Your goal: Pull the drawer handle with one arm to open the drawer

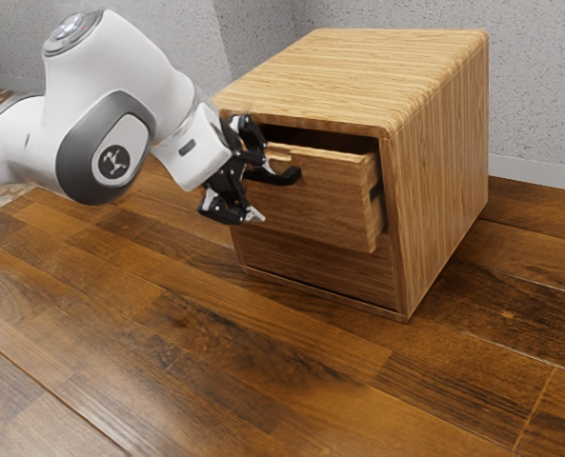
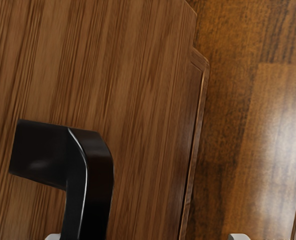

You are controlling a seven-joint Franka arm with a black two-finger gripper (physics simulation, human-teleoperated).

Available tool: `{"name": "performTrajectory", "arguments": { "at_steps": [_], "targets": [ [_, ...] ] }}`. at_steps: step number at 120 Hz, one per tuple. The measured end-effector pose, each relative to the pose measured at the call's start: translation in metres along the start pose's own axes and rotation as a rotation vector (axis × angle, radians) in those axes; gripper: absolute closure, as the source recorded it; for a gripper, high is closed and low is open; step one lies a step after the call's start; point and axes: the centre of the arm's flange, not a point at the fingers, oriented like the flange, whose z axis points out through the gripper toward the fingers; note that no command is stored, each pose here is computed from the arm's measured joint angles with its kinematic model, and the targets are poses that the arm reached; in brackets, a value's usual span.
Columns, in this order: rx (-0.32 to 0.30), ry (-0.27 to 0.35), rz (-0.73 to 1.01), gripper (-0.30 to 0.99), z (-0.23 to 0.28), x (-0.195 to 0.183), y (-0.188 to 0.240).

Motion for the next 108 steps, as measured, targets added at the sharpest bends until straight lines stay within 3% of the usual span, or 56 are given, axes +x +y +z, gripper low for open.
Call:
{"name": "performTrajectory", "arguments": {
  "at_steps": [45, 66, 90, 108],
  "targets": [
    [-0.006, 0.021, -0.026, 0.32, -0.018, -0.029, 0.022],
    [-0.001, 0.033, -0.027, 0.35, -0.026, -0.032, 0.027],
    [-0.009, 0.043, -0.027, 0.28, -0.026, -0.032, 0.035],
    [-0.006, 0.058, -0.026, 0.32, -0.034, -0.033, 0.042]
  ]
}}
